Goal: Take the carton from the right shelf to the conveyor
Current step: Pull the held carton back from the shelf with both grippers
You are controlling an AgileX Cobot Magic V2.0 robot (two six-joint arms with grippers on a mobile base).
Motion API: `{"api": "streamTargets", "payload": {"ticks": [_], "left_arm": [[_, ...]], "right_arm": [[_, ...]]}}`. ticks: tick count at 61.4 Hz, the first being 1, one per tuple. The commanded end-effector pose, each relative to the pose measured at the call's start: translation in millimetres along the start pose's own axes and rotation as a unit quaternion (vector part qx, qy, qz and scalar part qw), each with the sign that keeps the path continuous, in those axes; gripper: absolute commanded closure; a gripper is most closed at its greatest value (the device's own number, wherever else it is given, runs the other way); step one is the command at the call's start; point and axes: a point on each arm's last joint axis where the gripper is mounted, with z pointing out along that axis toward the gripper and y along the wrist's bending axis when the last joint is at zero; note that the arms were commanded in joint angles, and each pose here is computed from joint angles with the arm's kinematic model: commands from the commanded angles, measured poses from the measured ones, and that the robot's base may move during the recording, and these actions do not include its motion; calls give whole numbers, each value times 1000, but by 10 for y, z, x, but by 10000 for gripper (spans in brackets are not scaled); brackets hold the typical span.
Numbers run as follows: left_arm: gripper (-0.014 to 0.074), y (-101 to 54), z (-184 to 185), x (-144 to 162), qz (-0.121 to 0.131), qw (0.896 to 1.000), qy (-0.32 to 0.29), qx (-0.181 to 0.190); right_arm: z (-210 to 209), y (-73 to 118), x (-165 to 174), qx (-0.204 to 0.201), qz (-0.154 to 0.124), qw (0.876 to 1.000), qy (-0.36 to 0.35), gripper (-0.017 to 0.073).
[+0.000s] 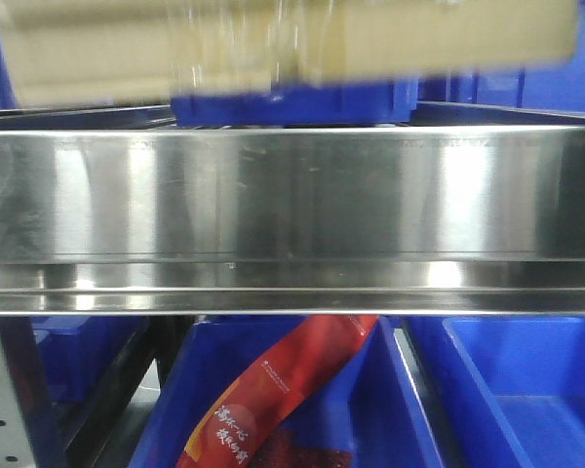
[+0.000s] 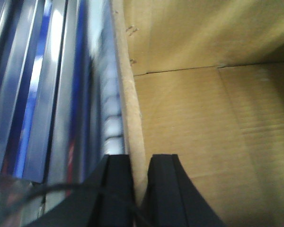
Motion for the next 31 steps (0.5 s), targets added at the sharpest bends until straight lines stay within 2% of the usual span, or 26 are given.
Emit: {"api": "streamTargets", "payload": {"ticks": [1, 8, 14, 31], "left_arm": [[605, -21, -286, -5, 8, 999, -36, 12], [610, -102, -483, 99, 30, 998, -46, 24], [610, -145, -510, 265, 46, 998, -29, 28], [610, -32, -554, 717, 40, 999, 22, 27]], "right_arm": [[-320, 78, 16, -4, -15, 999, -30, 619], [-491, 118, 169, -4, -15, 999, -29, 619], [-569, 137, 377, -4, -11, 1000, -12, 619], [-760, 235, 799, -33, 14, 999, -36, 619]]}}
